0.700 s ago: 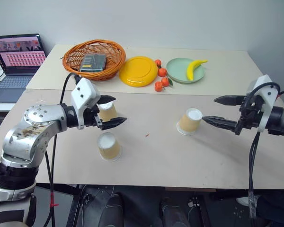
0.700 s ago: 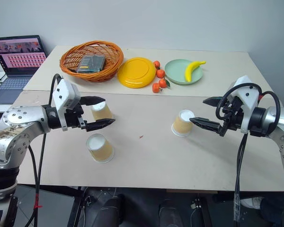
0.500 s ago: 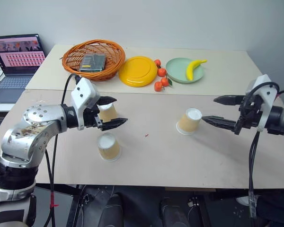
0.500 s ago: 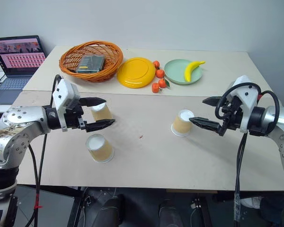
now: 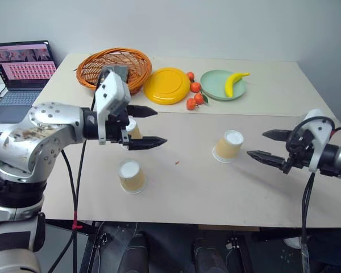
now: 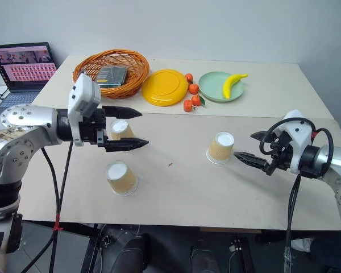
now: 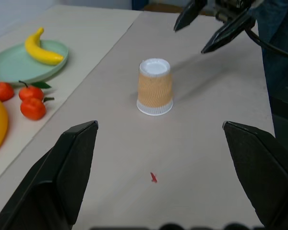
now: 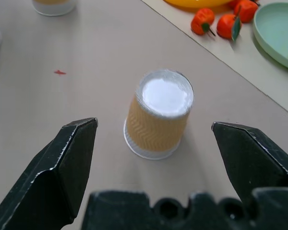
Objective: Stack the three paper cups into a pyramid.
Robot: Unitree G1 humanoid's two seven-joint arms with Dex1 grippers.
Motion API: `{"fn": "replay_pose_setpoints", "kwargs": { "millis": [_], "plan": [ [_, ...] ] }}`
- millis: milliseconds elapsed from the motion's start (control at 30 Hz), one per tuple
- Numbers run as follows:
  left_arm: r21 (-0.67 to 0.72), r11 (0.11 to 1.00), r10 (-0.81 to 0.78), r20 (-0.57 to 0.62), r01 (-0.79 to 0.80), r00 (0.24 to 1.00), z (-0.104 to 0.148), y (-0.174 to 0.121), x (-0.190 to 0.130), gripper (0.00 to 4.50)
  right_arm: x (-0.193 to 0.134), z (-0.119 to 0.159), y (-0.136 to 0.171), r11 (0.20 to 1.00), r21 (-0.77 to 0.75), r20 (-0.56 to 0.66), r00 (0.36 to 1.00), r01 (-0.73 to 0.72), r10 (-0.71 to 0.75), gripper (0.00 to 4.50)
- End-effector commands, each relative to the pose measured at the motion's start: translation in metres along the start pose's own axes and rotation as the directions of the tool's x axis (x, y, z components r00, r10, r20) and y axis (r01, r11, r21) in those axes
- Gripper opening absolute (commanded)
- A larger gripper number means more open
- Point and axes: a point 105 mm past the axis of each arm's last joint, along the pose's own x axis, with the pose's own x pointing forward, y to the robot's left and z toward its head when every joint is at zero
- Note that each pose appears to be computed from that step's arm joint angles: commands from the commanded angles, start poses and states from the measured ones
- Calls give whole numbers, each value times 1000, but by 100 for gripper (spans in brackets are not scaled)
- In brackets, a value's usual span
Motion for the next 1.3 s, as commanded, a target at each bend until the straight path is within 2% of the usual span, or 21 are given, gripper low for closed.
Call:
{"fn": "replay_pose_setpoints", "kwargs": {
  "millis": [33, 200, 333, 467, 533, 633, 700, 800, 867, 967, 1133, 1300],
  "plan": [
    [46, 999, -24, 17, 24, 1000, 13, -2, 2, 444, 6, 1, -7, 999, -37, 45, 998, 36, -34, 450],
    [51, 999, -19, 17, 18, 1000, 15, -2, 2, 444, 18, -2, -9, 999, -43, 57, 998, 19, -17, 450],
    [32, 999, -12, 15, 11, 1000, 15, -4, -4, 444, 16, 8, -10, 998, -67, 60, 998, 4, 0, 450],
    [-42, 999, -8, 6, 9, 1000, 12, -10, -26, 444, -10, 43, -2, 994, -80, 59, 995, -79, 84, 450],
    [-102, 995, -18, -47, 13, 999, -4, -21, -43, 444, -22, 67, 9, 981, -102, 68, 983, -164, 172, 450],
    [-155, 988, -23, -91, 9, 996, -20, -35, -57, 444, -29, 84, 22, 956, -129, 61, 960, -265, 274, 450],
    [-161, 986, 23, -92, -38, 995, -28, -36, -63, 444, -27, 91, 30, 935, -142, 66, 939, -326, 337, 450],
    [-181, 968, 174, -15, -174, 985, -34, -28, -69, 444, -19, 97, 37, 906, -163, 68, 911, -392, 406, 450],
    [-168, 954, 251, -9, -249, 968, -46, -34, -70, 444, -11, 99, 37, 896, -163, 70, 901, -414, 429, 450],
    [-201, 920, 358, 76, -337, 931, -45, -39, -68, 444, -4, 97, 36, 886, -155, 54, 891, -438, 450, 450],
    [-130, 899, 430, 64, -419, 901, -61, -56, -66, 444, -2, 98, 43, 845, -144, 52, 848, -516, 527, 450],
    [-115, 860, 506, 64, -497, 860, -78, -61, -78, 444, -5, 95, 46, 820, -140, 34, 825, -555, 564, 450]
  ]
}}
